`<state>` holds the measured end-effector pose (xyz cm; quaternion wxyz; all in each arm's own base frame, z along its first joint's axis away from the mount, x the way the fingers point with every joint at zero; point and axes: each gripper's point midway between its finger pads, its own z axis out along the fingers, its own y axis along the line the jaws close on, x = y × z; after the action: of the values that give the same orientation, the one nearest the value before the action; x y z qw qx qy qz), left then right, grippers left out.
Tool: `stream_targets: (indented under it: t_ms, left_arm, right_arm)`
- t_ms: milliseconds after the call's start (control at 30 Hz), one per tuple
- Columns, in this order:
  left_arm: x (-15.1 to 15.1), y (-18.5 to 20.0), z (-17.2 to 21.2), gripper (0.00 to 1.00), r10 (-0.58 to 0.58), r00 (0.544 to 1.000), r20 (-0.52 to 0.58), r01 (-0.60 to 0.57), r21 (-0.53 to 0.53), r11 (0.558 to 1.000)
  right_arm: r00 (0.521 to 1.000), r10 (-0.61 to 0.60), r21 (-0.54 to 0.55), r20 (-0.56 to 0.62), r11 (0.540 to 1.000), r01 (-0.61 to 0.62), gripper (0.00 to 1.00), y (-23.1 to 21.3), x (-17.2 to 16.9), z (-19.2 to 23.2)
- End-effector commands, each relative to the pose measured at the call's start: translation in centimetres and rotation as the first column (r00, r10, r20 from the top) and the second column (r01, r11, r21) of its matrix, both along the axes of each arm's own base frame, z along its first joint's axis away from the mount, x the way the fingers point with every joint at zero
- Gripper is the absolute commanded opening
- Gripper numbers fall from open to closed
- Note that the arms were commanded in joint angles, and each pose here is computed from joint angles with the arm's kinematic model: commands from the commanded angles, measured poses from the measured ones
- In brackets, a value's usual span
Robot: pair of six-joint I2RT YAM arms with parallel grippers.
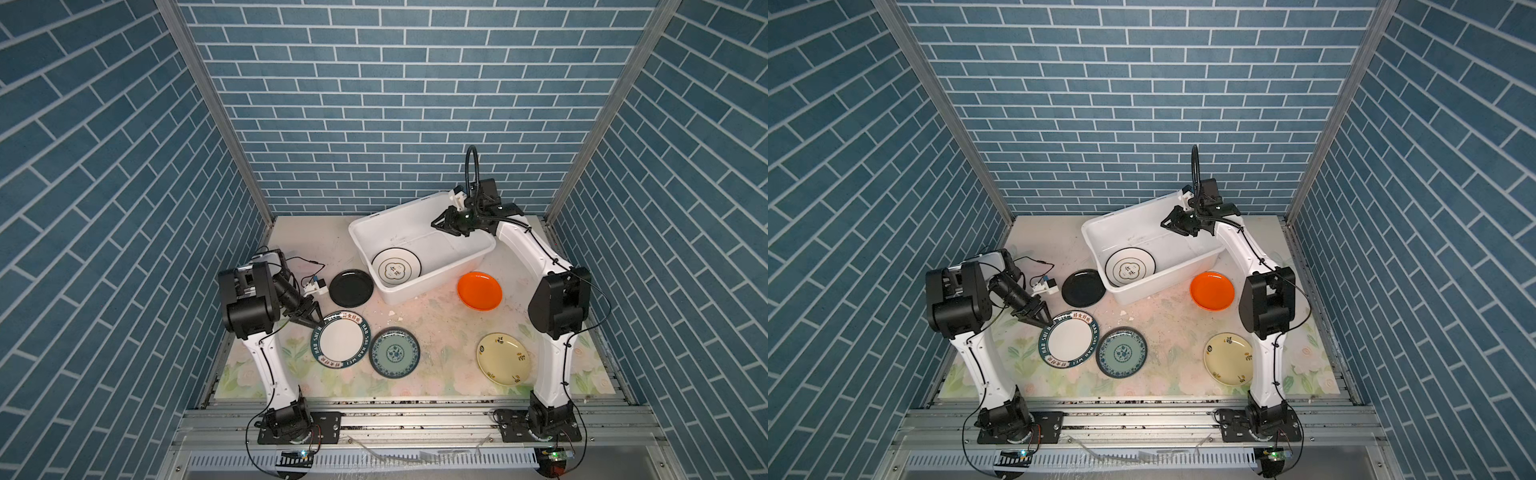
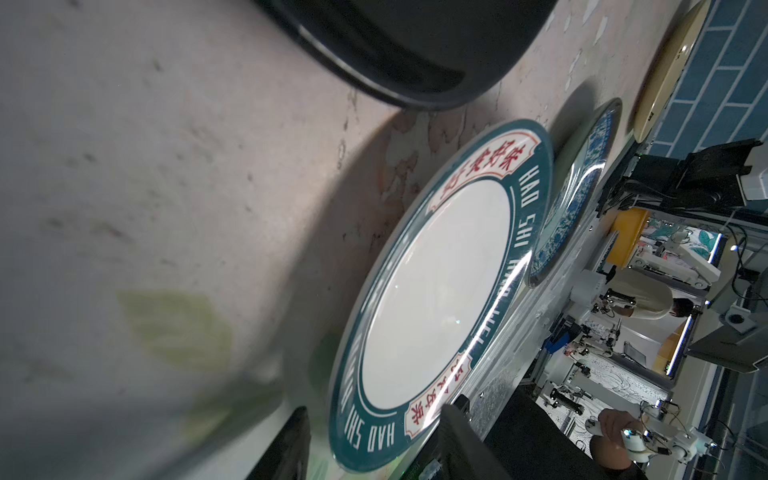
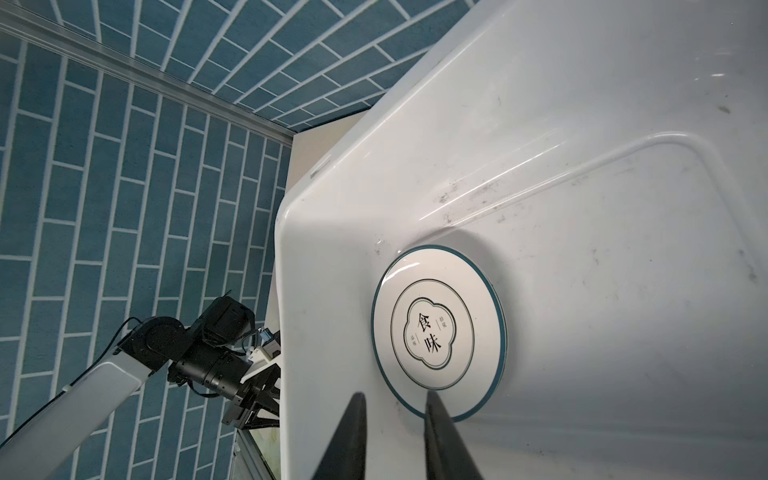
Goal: Place the plates into the plastic bin on the countertop
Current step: 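Move the left gripper down to the edge of the 'HAO SHI HAO WEI' plate, then close the left gripper on the plate's edge, tilting it up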
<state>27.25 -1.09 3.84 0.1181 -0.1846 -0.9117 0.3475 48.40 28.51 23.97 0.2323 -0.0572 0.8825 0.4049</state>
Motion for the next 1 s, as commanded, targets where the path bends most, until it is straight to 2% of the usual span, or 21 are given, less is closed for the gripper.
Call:
stream_targets:
  t_ms: [0,200,667,967]
  left_arm:
    - [-0.4,-0.7,-0.3,0.49,-0.011,0.999,-0.047,0.010,-0.030,1.000]
    - [-0.9,-0.7,-0.9,0.47,-0.030,0.998,-0.061,0.029,-0.021,0.999]
    - [-1.0,-1.0,-1.1,0.26,-0.030,0.997,-0.069,0.027,-0.036,0.999]
    - [-1.6,-1.1,-1.2,0.29,-0.039,0.996,-0.078,0.035,-0.049,0.998]
  right_arm:
    - [0.998,0.002,0.037,0.066,0.999,-0.004,0.25,0.1,-0.6,3.6]
    - [0.998,0.002,0.040,0.064,0.999,-0.005,0.25,0.1,-0.6,3.6]
    - [0.998,-0.001,0.041,0.060,0.999,-0.001,0.24,0.1,-0.6,3.5]
    - [0.998,-0.003,0.064,0.057,0.998,-0.001,0.24,0.4,-0.3,3.5]
